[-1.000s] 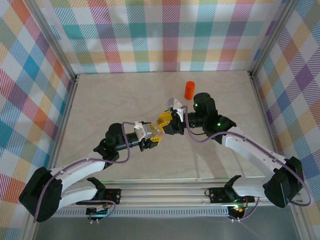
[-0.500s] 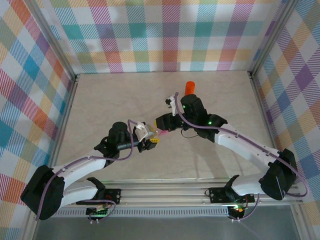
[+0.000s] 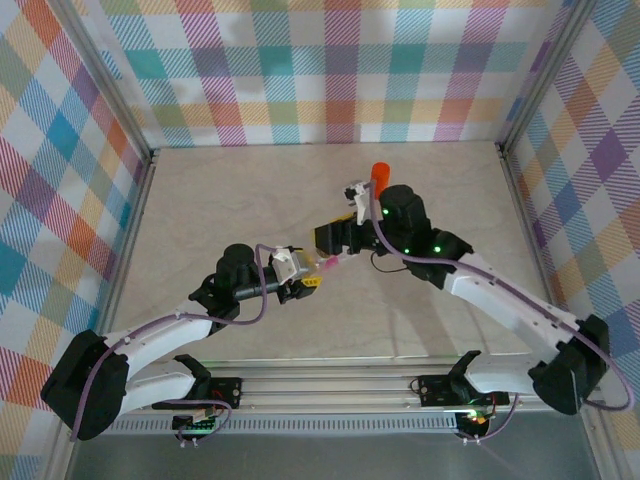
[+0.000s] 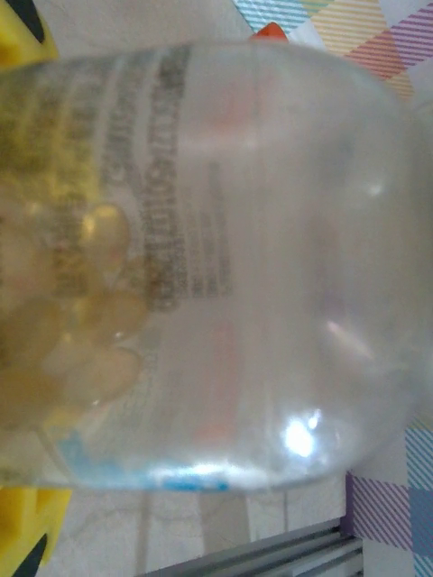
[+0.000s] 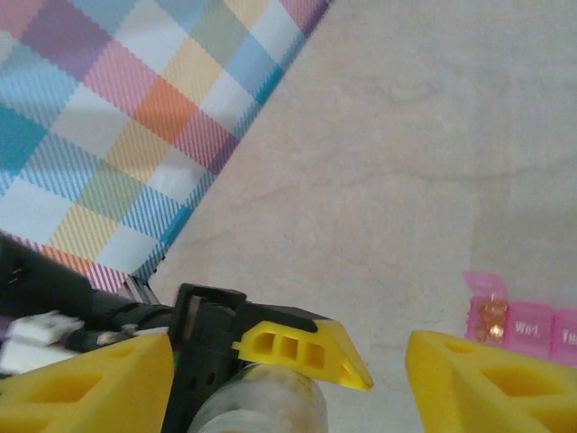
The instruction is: Sort the pills into containers
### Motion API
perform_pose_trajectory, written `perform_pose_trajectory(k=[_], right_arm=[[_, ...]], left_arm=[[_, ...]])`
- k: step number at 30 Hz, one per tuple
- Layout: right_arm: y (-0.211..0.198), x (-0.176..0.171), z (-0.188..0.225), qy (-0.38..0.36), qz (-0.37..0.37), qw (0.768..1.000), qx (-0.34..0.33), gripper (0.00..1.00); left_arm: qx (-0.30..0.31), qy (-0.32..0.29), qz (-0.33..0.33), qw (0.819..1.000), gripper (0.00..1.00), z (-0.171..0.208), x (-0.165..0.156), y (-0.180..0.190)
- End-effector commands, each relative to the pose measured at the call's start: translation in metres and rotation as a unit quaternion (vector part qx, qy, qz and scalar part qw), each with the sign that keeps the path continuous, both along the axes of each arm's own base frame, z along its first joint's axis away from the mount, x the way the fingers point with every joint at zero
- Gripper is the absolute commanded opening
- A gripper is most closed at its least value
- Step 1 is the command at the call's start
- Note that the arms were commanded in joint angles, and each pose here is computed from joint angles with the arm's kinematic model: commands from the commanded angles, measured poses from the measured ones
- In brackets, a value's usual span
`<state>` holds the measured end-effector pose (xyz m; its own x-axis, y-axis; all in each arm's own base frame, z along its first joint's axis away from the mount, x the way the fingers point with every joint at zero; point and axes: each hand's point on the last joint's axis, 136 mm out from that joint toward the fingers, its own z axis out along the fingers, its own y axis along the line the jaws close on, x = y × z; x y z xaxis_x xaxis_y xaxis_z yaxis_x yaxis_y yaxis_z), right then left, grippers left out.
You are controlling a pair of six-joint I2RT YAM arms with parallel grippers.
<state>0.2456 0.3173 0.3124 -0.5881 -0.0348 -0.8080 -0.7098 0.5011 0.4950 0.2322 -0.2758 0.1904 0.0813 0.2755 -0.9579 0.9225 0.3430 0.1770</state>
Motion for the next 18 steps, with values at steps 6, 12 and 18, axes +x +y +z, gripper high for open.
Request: perform_pose_trajectory(k=[6, 12, 18], right_arm=[[0.001, -0.051, 0.014, -0.253, 0.184, 0.950, -0.022, 0.71], [0.000, -0.053, -0.009, -0.262, 0.235, 0.935, -0.052, 0.68], [0.006, -0.061, -0.013, -0.247, 0.278, 0.928, -0.032, 0.65]], left_arm=[[-0.044, -0.046, -0.074, 0.995, 0.00, 0.036, -0.024, -0.009], [-0.046, -0.042, -0.090, 0.994, 0.00, 0.038, -0.027, -0.010], [-0.044, -0.037, -0.094, 0.994, 0.00, 0.036, -0.026, -0.011]])
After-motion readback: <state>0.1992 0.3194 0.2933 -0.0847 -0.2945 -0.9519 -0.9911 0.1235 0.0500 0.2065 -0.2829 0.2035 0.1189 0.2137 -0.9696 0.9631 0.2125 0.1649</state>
